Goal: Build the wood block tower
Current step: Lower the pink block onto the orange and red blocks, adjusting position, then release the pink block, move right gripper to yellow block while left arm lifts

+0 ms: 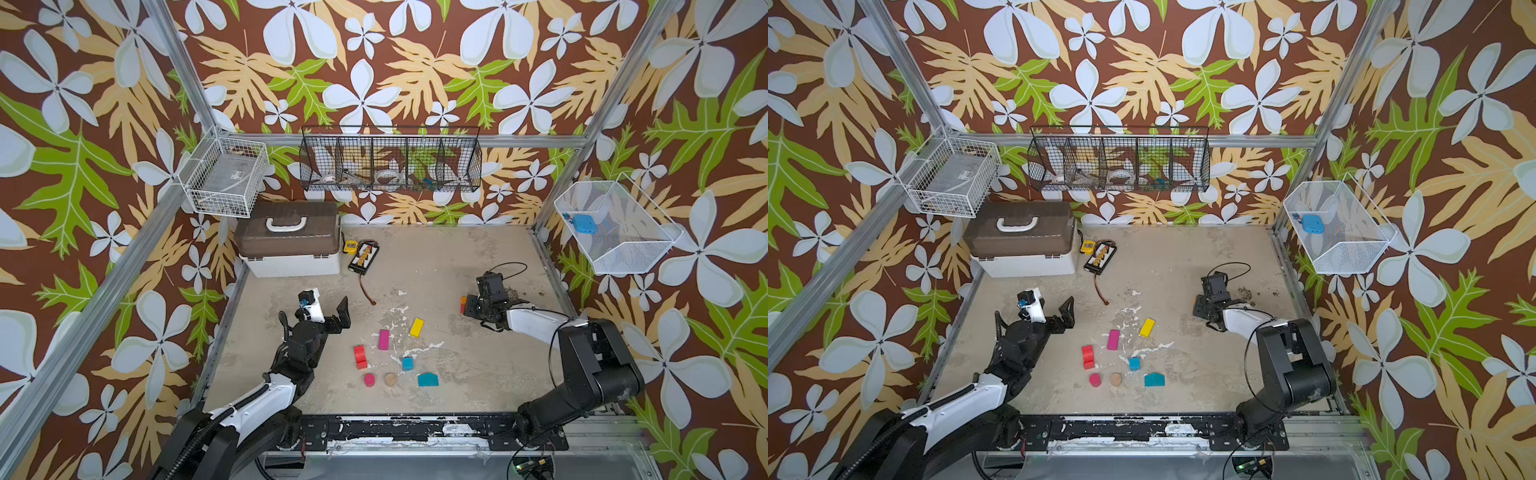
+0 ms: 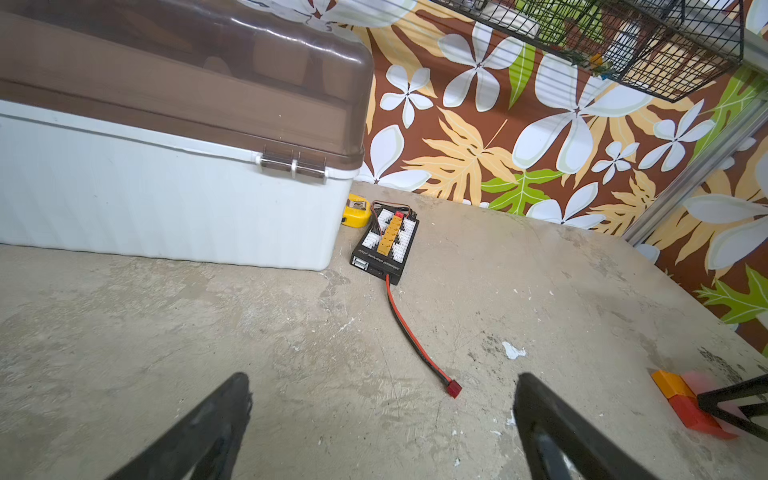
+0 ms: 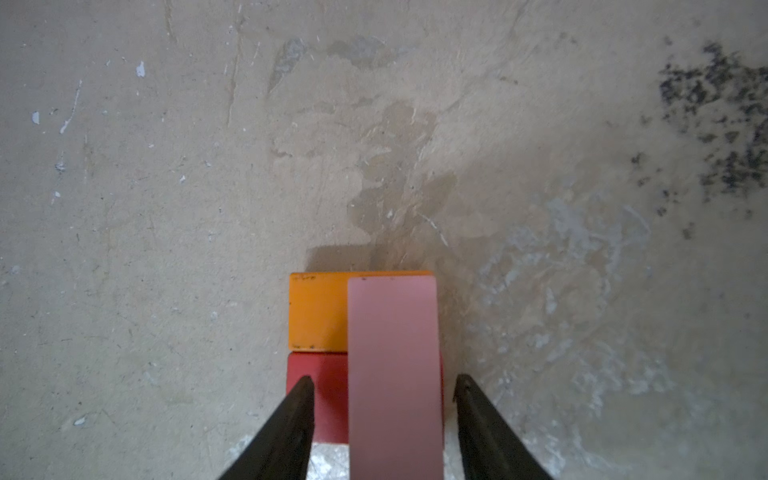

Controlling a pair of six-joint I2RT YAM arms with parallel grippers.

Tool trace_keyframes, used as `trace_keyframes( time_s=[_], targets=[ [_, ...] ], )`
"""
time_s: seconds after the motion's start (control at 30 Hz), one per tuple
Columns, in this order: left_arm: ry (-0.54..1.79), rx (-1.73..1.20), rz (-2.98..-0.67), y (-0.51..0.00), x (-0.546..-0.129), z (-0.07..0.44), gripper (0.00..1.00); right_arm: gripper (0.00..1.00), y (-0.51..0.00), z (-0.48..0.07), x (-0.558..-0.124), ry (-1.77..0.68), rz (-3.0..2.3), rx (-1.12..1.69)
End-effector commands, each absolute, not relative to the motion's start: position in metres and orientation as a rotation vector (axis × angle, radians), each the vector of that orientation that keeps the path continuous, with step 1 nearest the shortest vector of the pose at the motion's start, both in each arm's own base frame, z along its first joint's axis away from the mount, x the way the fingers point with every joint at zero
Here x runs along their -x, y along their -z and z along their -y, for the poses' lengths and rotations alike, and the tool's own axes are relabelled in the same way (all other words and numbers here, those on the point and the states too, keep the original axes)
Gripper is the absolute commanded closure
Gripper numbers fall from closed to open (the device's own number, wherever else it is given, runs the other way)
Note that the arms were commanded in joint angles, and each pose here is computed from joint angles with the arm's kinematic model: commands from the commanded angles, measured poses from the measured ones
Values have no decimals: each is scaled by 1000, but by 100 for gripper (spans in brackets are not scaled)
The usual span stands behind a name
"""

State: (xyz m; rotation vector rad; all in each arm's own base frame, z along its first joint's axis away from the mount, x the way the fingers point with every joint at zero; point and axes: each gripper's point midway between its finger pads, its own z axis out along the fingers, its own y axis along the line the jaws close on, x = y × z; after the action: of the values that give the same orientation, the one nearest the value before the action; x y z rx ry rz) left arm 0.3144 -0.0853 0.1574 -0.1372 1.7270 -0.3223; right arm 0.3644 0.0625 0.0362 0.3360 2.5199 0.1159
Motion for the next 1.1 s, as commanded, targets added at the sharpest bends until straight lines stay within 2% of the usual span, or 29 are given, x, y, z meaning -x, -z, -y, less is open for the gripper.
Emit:
trace_keyframes(
  time_s=[0.0, 0.53, 0.67, 0.97, 1.07],
  targets=[
    [324, 150, -1703, -165, -316, 84, 0, 45, -38, -66, -367, -144, -2509, -339],
    [324, 150, -1702, -165, -317, 85, 0, 46, -38, -63, -367, -121, -2510, -347],
    [322, 169, -1715, -166, -318, 84, 0, 42, -45, -62, -366, -123, -2490, -346],
    [447, 696, -1892, -198, -315, 66, 0, 31, -86, -55, -355, -57, -2404, -338],
    [578, 738, -1941, -216, -304, 79, 0, 27, -107, -59, -350, -51, -2353, -323]
  ],
)
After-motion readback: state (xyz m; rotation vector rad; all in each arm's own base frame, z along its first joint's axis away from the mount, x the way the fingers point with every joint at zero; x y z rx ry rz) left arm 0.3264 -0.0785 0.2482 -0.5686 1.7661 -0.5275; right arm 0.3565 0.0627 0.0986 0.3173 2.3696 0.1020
